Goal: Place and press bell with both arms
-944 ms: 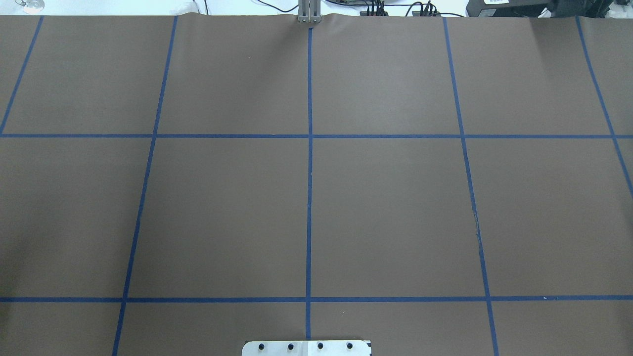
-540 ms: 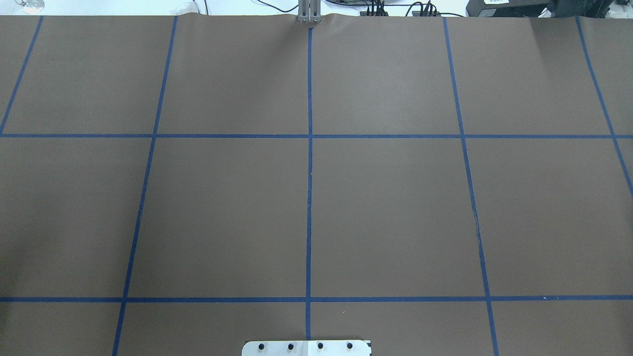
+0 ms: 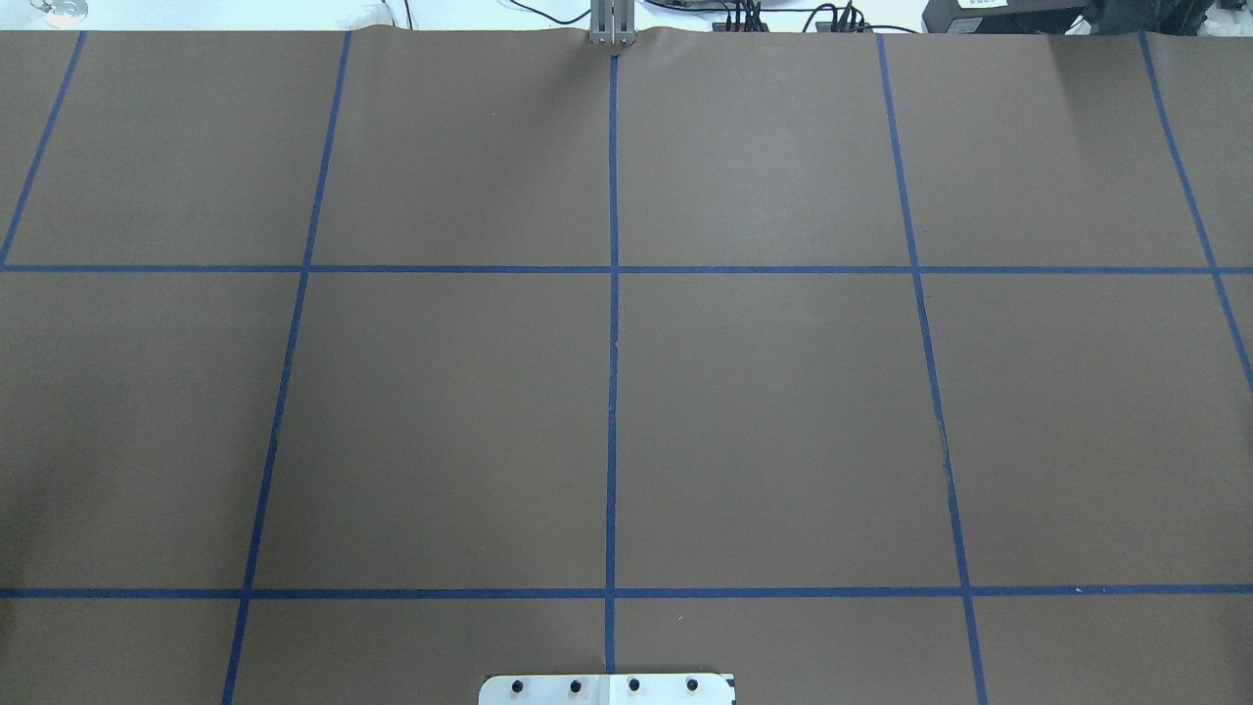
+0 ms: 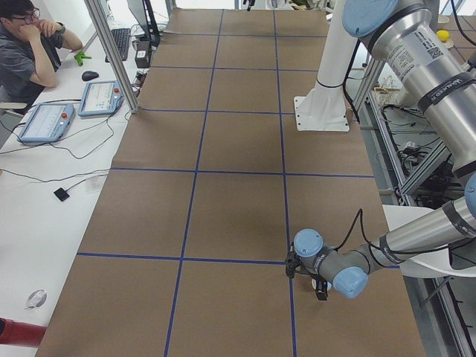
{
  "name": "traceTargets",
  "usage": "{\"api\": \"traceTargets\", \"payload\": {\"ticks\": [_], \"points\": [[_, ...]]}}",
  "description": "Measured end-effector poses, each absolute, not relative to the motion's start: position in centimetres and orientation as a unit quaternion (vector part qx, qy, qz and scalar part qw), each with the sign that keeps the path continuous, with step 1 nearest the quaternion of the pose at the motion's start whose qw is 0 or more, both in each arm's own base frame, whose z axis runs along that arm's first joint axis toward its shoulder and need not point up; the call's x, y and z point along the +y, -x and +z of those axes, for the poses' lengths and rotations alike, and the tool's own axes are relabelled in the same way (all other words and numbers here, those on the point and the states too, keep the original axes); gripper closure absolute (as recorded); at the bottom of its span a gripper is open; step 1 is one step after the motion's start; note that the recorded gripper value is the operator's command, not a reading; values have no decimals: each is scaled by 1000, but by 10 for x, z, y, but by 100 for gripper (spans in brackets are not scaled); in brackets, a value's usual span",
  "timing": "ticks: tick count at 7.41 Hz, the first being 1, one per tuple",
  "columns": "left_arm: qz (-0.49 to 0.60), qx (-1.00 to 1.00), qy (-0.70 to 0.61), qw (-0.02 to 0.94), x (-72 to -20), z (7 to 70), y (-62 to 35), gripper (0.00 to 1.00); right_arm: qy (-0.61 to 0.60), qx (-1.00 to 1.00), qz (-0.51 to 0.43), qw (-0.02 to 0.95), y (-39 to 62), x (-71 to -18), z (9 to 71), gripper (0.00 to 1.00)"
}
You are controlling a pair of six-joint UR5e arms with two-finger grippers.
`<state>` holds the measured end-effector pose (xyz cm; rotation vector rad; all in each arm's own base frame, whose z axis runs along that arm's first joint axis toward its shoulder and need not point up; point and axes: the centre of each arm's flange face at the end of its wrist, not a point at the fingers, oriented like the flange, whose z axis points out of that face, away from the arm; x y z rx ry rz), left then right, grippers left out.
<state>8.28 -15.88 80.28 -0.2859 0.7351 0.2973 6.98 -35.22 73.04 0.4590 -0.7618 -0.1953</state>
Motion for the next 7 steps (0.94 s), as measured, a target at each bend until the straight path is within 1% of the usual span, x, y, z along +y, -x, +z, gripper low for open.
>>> {"api": "traceTargets", "payload": {"ticks": [5,6,7], "points": [[152,353,145,912,-160,811,-90,2,-224,-368,-94,898,-70,-348,731,0],[153,352,147,912,-160,812,-90,17,-224,-368,-94,898,-70,-348,731,0],[154,351,147,912,-159,813,-90,37,-224,-368,-94,898,-70,-348,731,0]]}}
